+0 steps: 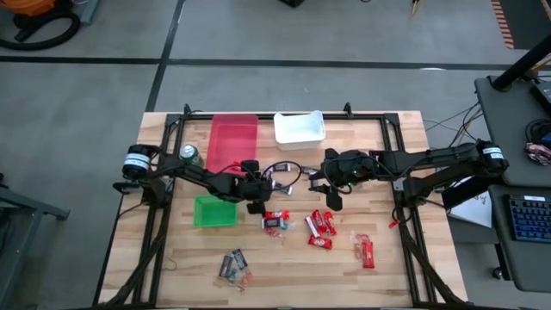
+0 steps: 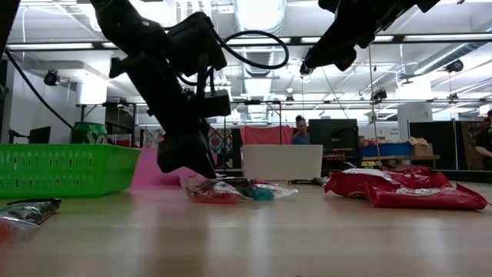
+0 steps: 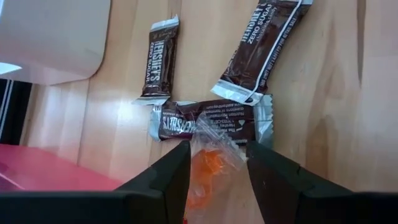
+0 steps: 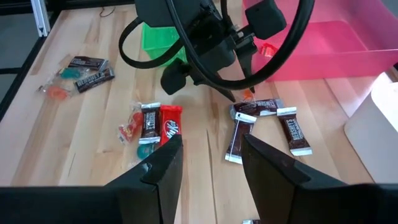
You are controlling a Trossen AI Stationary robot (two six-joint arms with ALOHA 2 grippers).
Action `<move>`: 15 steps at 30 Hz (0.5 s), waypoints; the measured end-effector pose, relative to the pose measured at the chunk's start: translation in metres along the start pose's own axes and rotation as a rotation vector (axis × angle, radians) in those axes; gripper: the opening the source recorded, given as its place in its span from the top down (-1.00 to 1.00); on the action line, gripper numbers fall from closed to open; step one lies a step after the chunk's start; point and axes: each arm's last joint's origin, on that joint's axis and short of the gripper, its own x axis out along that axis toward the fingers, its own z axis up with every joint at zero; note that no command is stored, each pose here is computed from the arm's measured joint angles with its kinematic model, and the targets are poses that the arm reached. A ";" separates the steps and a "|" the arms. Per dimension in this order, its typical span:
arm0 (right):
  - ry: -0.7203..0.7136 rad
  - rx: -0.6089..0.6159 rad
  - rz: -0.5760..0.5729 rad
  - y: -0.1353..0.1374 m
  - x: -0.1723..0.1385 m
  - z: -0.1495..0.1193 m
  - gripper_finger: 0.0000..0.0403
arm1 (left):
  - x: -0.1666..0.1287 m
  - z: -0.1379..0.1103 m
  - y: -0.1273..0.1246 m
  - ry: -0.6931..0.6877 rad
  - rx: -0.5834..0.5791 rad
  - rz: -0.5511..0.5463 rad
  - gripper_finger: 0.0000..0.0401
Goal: Organize candy in baskets
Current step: Put the orange gummy into the green bin
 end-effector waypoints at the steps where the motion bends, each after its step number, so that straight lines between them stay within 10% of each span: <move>1: 0.000 0.000 0.000 0.000 0.000 0.000 0.23 | 0.000 0.000 0.000 0.001 0.000 0.000 0.35; 15: 0.003 -0.006 0.000 0.000 0.000 0.000 0.23 | 0.008 -0.004 -0.007 0.026 0.013 -0.068 0.85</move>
